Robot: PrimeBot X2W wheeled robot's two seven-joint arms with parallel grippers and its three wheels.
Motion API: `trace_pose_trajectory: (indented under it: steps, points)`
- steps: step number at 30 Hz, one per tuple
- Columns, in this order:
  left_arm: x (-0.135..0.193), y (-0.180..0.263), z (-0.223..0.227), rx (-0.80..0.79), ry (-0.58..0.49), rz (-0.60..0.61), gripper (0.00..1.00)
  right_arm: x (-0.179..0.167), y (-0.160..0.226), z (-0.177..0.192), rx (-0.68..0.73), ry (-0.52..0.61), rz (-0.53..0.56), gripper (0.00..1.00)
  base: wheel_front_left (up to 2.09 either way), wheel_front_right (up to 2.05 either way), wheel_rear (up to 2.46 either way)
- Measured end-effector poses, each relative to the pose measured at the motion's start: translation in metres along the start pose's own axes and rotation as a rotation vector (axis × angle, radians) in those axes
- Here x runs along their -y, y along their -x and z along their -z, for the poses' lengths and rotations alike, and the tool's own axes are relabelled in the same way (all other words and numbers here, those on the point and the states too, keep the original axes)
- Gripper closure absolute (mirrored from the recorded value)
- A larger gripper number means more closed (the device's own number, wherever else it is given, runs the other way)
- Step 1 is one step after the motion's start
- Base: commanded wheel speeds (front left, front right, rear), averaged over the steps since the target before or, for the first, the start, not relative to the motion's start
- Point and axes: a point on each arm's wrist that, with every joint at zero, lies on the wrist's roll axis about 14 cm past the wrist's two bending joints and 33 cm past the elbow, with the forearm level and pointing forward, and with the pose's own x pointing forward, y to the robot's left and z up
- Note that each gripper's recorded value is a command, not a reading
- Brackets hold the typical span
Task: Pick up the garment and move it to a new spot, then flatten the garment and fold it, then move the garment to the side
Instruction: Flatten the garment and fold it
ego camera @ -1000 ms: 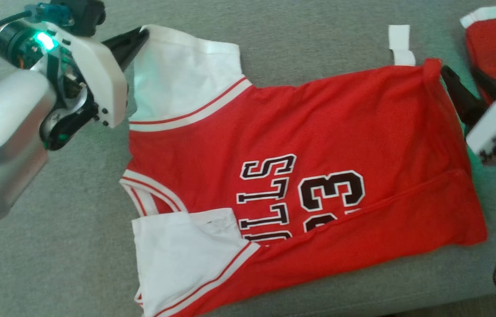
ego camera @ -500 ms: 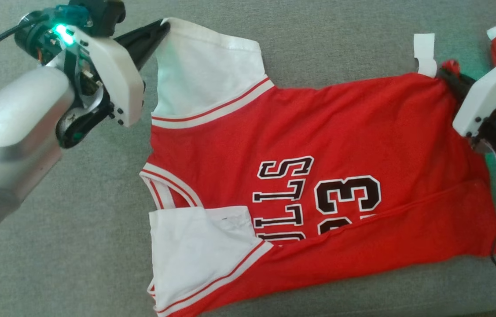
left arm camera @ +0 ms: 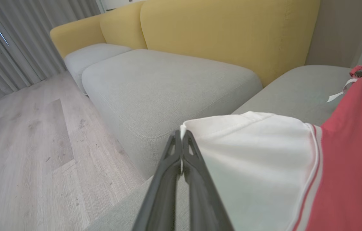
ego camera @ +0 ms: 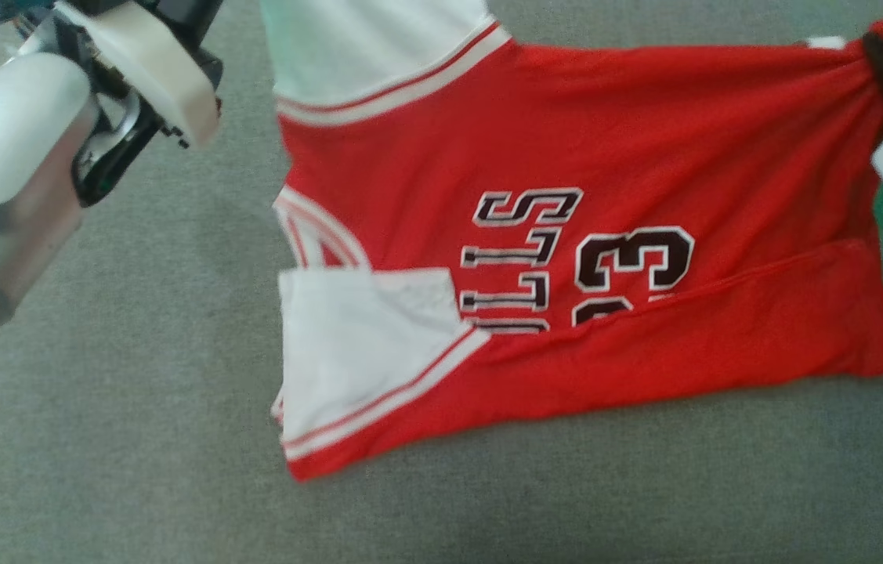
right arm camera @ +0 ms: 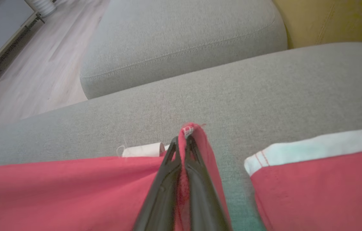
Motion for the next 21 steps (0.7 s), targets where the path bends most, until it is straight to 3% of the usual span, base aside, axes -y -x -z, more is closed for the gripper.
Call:
trace_pose_trajectory:
  steps: [4, 8, 21]
  points:
    - [0.002, 0.007, -0.012, 0.033, 0.007, -0.005, 1.0, 0.001, 0.009, -0.01, 0.037, 0.0, -0.005, 1.0, 0.0, 0.0, 0.0]
    - [0.013, 0.025, -0.015, 0.062, 0.021, 0.006, 1.0, 0.003, 0.024, 0.004, 0.037, -0.009, -0.011, 1.0, 0.0, 0.0, 0.0]
    - [0.097, 0.115, 0.056, -0.031, 0.214, 0.017, 1.0, 0.002, 0.083, 0.061, 0.014, -0.023, -0.006, 1.0, 0.0, 0.0, 0.0]
